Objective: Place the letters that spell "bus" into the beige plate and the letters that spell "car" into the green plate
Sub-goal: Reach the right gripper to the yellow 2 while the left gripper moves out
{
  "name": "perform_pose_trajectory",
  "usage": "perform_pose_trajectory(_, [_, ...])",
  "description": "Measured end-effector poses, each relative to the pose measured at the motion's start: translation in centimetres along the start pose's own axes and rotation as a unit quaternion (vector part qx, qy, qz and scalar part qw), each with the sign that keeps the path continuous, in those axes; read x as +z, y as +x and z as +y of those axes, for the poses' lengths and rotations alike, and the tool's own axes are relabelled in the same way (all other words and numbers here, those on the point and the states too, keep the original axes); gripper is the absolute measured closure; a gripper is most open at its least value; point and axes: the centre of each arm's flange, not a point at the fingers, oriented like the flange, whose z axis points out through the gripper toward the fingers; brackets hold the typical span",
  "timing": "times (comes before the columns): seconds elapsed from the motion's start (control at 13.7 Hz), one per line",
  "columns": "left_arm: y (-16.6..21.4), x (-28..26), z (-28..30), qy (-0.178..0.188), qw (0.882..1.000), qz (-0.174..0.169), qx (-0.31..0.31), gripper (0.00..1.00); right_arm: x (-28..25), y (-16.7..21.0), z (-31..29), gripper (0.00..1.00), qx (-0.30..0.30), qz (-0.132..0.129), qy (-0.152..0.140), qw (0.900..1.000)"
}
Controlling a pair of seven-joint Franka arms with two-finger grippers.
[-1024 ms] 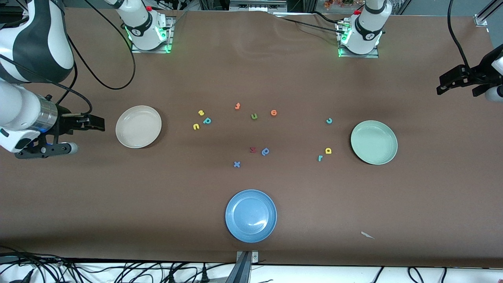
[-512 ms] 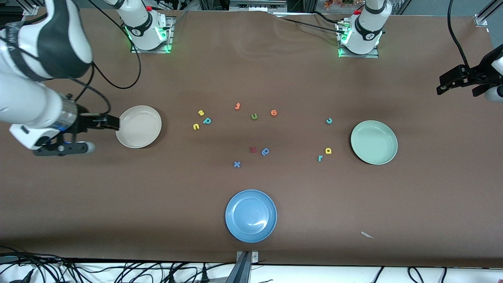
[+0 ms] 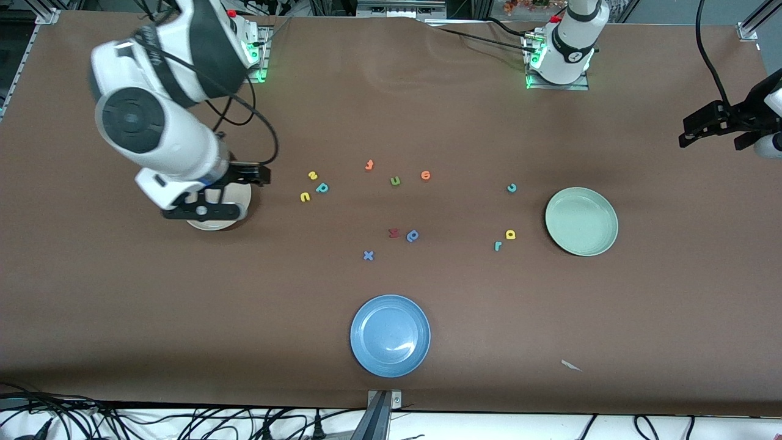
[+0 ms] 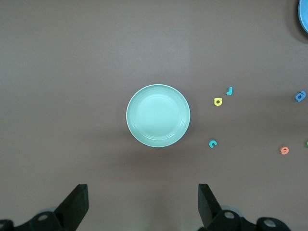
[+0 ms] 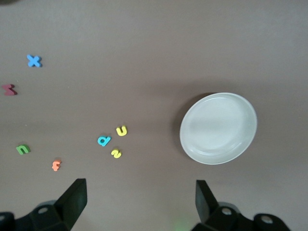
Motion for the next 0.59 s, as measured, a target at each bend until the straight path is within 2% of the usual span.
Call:
perform_pose_trajectory(0.22, [0.0, 0.0, 0.0, 0.0, 1.0, 0.0, 0.0, 0.0, 5.5, 0.3, -1.7, 0.0, -0.011, -0.003, 0.0, 1.0])
perform_pose_trajectory(0.59, [0.0, 0.0, 0.5, 0.0, 1.0, 0.0, 0.004, 0.0, 14.7, -1.9, -5.4, 0.01, -0.023, -0.006, 0.004, 1.0])
